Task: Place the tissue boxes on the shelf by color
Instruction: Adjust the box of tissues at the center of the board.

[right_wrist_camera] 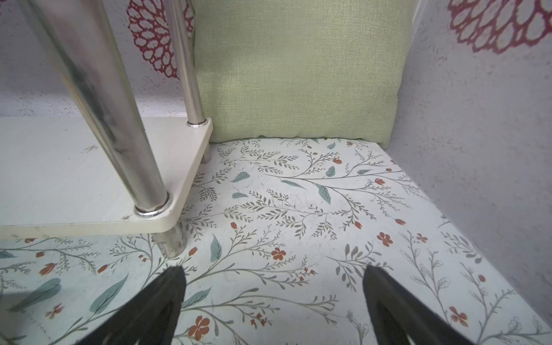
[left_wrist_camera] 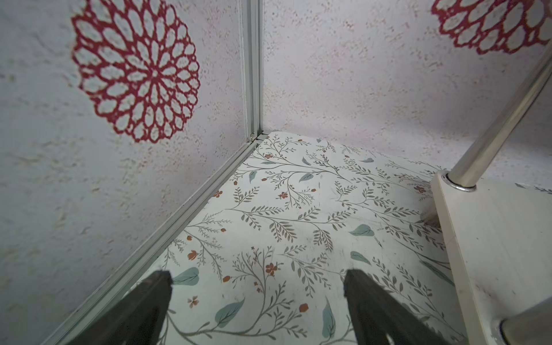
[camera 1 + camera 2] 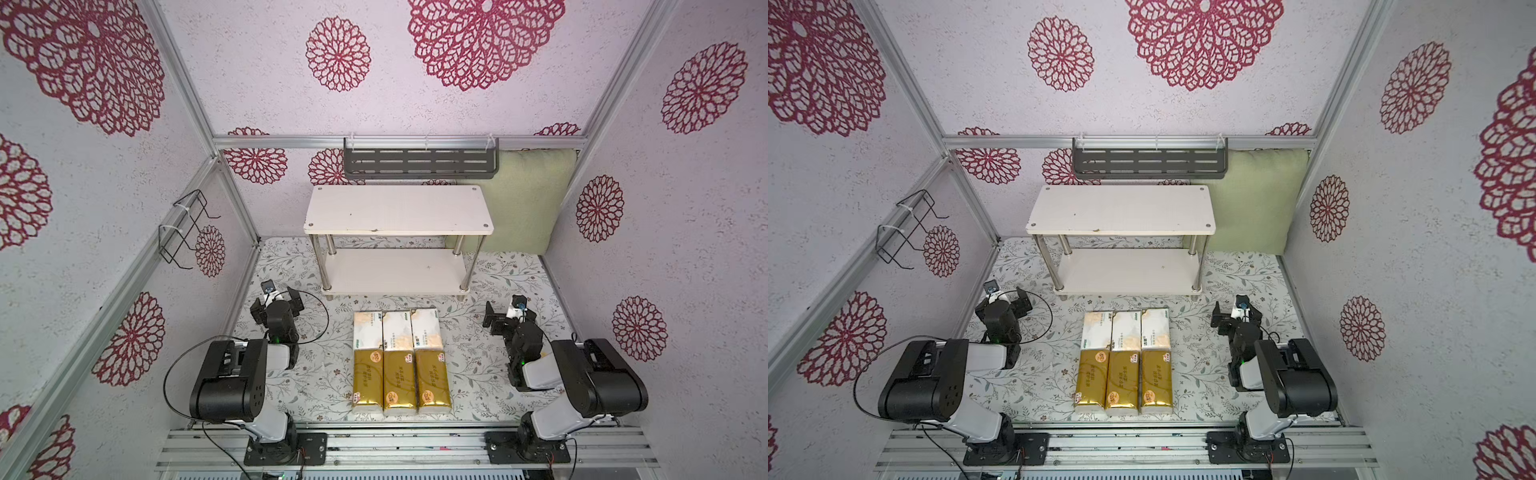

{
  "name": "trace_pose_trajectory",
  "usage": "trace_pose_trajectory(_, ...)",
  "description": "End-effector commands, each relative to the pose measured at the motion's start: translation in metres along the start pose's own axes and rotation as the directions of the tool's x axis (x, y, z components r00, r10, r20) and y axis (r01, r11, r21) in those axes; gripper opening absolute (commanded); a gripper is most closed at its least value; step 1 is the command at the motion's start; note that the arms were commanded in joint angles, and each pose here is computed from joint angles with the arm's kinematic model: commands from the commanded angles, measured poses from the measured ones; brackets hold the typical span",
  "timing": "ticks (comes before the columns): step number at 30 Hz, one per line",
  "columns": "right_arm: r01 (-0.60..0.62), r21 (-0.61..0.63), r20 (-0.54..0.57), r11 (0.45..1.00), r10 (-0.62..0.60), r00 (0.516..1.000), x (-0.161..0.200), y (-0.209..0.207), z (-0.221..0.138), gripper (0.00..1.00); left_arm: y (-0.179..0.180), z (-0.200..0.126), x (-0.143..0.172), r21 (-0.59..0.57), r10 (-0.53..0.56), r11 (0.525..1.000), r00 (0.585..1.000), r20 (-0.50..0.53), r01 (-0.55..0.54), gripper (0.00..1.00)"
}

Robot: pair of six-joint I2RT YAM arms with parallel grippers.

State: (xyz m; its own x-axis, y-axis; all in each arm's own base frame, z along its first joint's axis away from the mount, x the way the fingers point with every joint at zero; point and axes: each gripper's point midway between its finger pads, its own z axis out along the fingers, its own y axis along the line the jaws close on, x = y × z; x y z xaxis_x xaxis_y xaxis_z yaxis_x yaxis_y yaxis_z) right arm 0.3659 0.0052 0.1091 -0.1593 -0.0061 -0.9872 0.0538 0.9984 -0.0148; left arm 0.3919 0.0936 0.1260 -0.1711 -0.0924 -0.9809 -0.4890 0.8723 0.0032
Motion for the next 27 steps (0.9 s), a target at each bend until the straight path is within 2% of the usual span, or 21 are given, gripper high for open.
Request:
trace_pose_trajectory(1,0.009,0.002,0.074,1.0,-0.009,0.997,-0.0241,-0.0011,0.0022,0.99,0.0039,-0.0018,-0.0003,-0.002,0.008,1.0,1.0,-0.004,-0.008,0.97)
trace_pose_trajectory(15,0.01,0.001,0.075,1.0,-0.01,0.997,-0.0243,-0.0006,0.0024,0.99,0.0036,-0.0015,0.0005,0.0,0.009,1.0,1.0,-0.008,-0.009,0.97)
trace_pose_trajectory(22,0.008,0.0,0.072,1.0,-0.008,0.997,-0.0238,-0.0007,0.0026,0.99,0.004,0.0033,0.0024,0.047,-0.012,0.999,0.999,-0.036,0.014,0.97)
trace_pose_trajectory(27,0.002,0.02,0.075,1.0,-0.004,0.997,-0.025,-0.0043,0.0018,0.99,0.0083,0.0005,-0.0032,0.024,-0.024,0.999,1.0,-0.018,0.025,0.97)
